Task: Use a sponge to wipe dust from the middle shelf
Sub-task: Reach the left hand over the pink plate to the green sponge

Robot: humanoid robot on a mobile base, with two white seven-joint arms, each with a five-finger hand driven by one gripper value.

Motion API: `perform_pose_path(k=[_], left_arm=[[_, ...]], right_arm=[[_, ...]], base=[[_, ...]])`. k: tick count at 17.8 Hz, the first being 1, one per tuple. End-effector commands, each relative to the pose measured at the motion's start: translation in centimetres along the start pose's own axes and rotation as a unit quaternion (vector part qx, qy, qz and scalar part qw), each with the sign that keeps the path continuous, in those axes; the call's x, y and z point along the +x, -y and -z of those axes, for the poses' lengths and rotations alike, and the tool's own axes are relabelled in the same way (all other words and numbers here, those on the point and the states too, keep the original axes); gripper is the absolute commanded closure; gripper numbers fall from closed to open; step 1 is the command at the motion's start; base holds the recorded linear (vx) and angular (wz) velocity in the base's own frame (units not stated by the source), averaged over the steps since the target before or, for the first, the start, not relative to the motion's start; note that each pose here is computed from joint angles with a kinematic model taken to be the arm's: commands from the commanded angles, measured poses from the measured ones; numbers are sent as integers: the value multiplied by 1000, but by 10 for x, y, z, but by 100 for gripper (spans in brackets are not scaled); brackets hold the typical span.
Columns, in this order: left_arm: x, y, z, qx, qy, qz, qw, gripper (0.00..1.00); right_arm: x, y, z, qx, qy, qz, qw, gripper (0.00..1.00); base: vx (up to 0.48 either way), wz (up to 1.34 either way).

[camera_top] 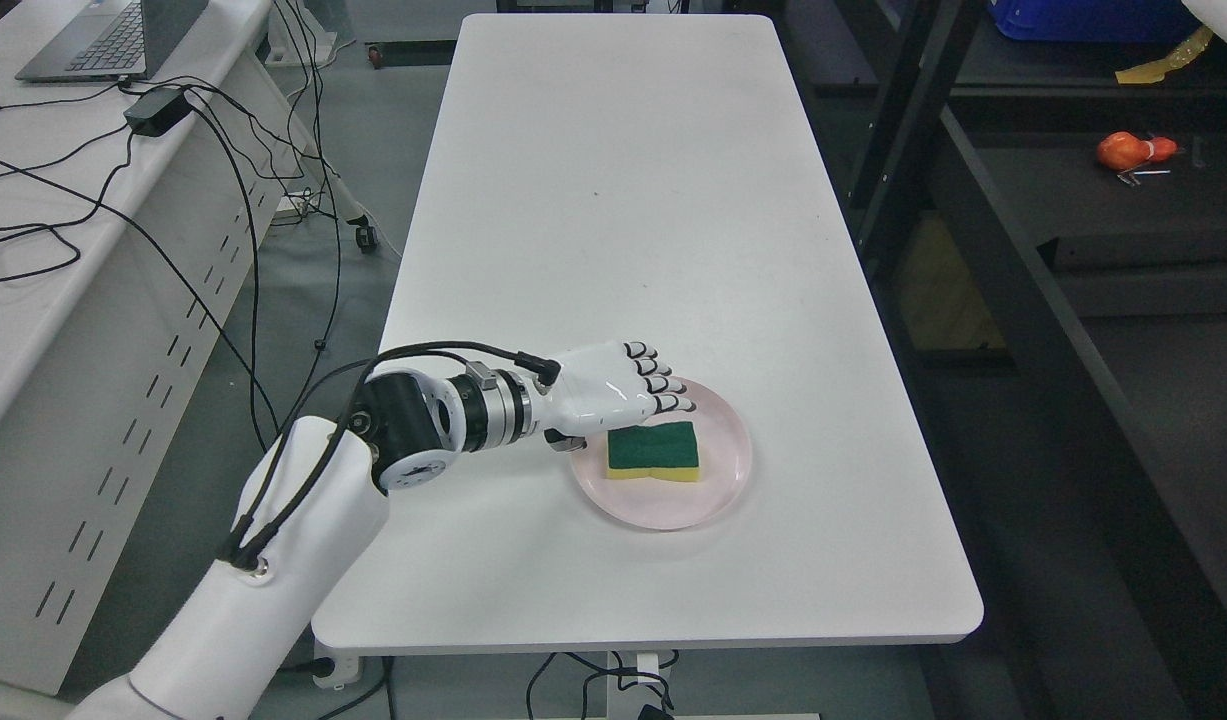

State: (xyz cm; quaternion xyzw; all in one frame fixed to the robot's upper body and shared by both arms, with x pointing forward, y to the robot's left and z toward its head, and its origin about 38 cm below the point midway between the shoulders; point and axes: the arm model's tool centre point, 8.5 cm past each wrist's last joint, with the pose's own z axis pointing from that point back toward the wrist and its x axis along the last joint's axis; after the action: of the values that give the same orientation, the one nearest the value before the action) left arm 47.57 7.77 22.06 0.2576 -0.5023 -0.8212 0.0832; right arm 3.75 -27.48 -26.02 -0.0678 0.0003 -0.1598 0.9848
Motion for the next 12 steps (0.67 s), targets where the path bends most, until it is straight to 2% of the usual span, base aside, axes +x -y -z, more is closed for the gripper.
perform_pose_path(k=[1, 7, 12], left_arm=[[30, -4, 36, -16, 35, 7, 999, 13], [36, 0, 41, -17, 37, -4, 999, 21], [45, 14, 38, -18, 41, -22, 999, 21]], right_arm=[[10, 10, 0, -7, 11, 1, 1000, 0], [10, 10, 0, -7, 11, 1, 1000, 0], [10, 10, 0, -7, 11, 1, 1000, 0]], base=[[0, 0], [0, 0], [0, 0]])
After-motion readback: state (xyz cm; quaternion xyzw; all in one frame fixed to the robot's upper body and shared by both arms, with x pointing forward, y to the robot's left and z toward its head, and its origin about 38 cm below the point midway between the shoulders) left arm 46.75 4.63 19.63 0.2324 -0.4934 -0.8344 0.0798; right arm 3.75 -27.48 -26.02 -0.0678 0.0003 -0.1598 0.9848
